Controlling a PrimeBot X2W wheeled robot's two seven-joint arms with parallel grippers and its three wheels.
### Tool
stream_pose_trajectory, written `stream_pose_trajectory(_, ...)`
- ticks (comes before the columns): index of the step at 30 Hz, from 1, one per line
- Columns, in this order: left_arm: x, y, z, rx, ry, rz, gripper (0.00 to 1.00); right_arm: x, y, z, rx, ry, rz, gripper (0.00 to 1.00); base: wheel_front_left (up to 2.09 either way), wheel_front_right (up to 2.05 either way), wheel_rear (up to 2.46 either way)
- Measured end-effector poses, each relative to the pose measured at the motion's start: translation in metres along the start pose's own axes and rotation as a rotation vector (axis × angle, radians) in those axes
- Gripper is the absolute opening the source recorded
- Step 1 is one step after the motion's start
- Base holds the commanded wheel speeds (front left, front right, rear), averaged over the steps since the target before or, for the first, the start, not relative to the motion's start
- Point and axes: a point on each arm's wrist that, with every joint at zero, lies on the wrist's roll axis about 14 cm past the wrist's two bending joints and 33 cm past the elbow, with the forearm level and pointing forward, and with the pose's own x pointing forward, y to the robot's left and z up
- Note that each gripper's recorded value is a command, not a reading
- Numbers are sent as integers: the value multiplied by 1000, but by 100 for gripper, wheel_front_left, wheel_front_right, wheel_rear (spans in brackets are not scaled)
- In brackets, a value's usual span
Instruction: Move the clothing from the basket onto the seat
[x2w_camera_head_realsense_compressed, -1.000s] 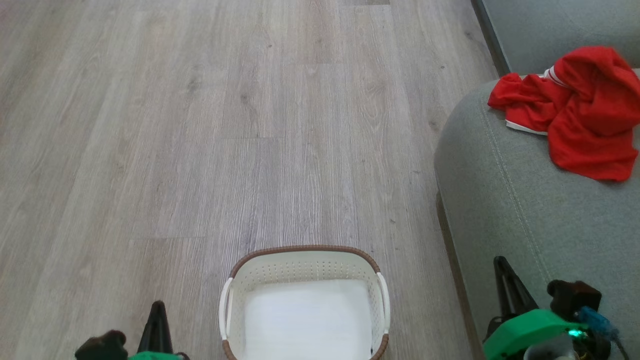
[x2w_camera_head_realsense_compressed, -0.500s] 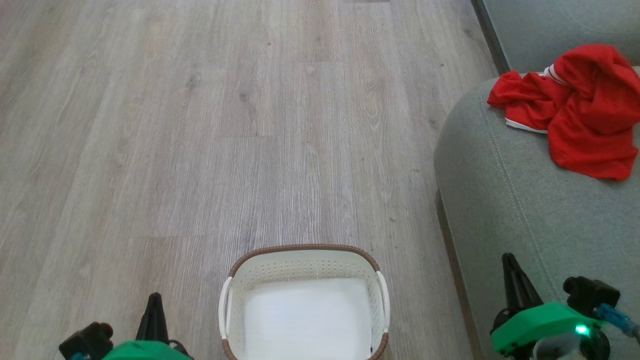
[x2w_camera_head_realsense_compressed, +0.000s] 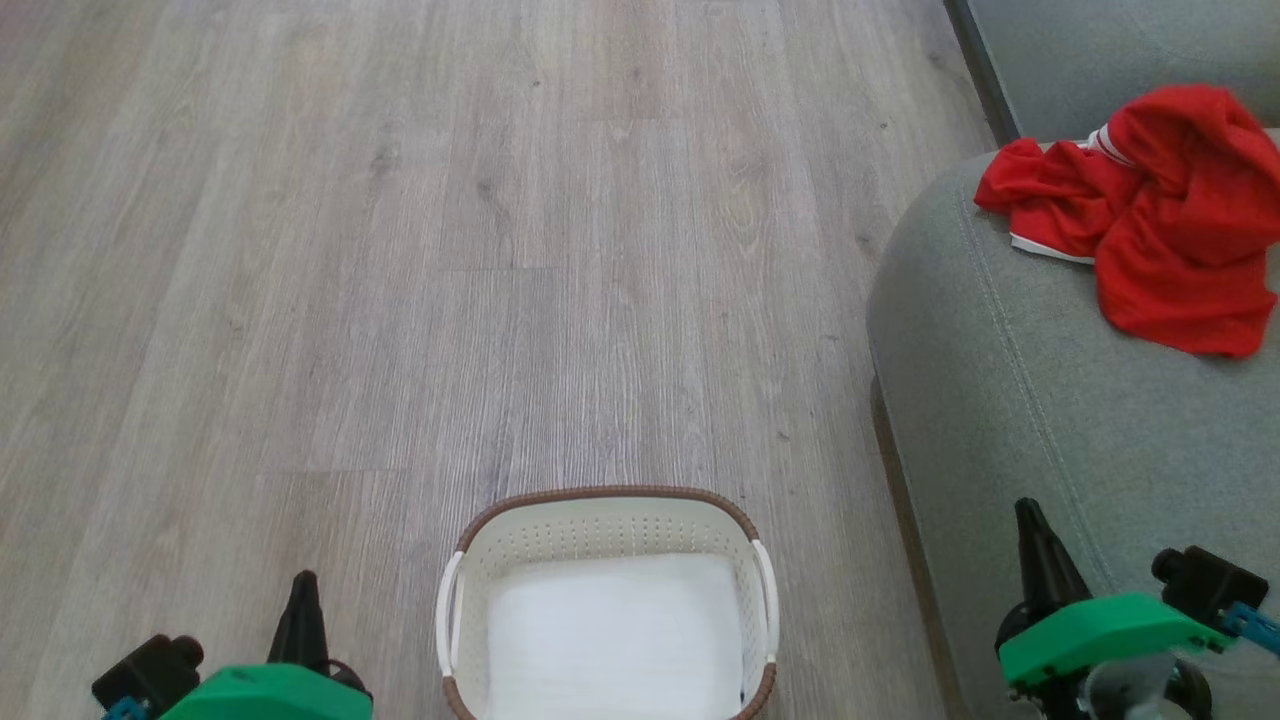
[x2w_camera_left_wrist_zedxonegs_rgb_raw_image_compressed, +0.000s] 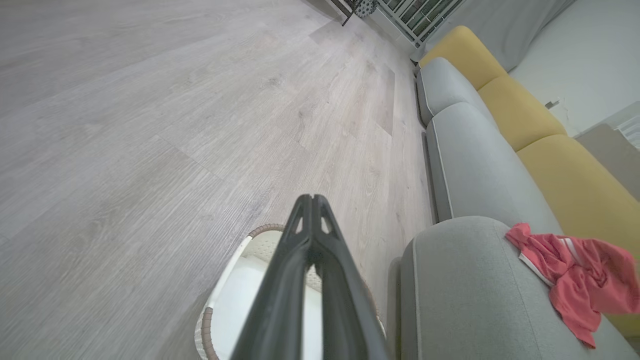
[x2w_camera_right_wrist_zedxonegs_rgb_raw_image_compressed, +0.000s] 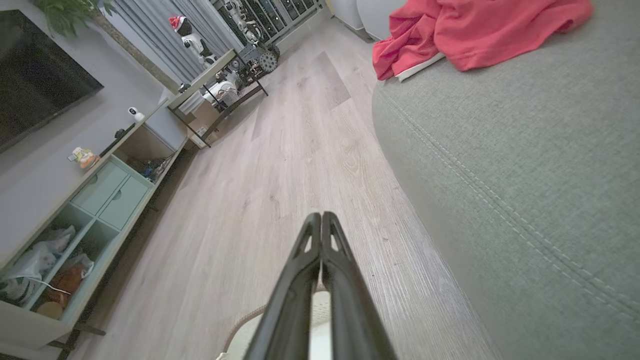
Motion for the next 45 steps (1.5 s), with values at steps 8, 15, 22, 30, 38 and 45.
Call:
stream_pose_trajectory(8, 3, -2, 1, -76, 13, -5, 0, 1, -3, 1, 84, 0, -14, 0, 0, 0, 0)
stream_pose_trajectory(15, 6, -3, 3, -155, 18, -11, 0, 5, -1, 7, 169, -7, -14, 0, 0, 0, 0)
stream_pose_trajectory(22, 10, -7, 5, -233, 29, -28, 0, 6, -3, 7, 252, -5, -23, 0, 0, 0, 0)
stream_pose_trajectory(30, 15, -12, 9, -322, 33, -50, 0, 7, -6, 9, 350, -3, -31, 0, 0, 0, 0)
stream_pose_trajectory(38, 19, -15, 14, -410, 35, -68, 0, 11, -4, 15, 445, -14, -23, 0, 0, 0, 0)
stream_pose_trajectory(45, 23, -22, 18, -498, 39, -96, 0, 11, -6, 15, 542, -13, -26, 0, 0, 0, 0)
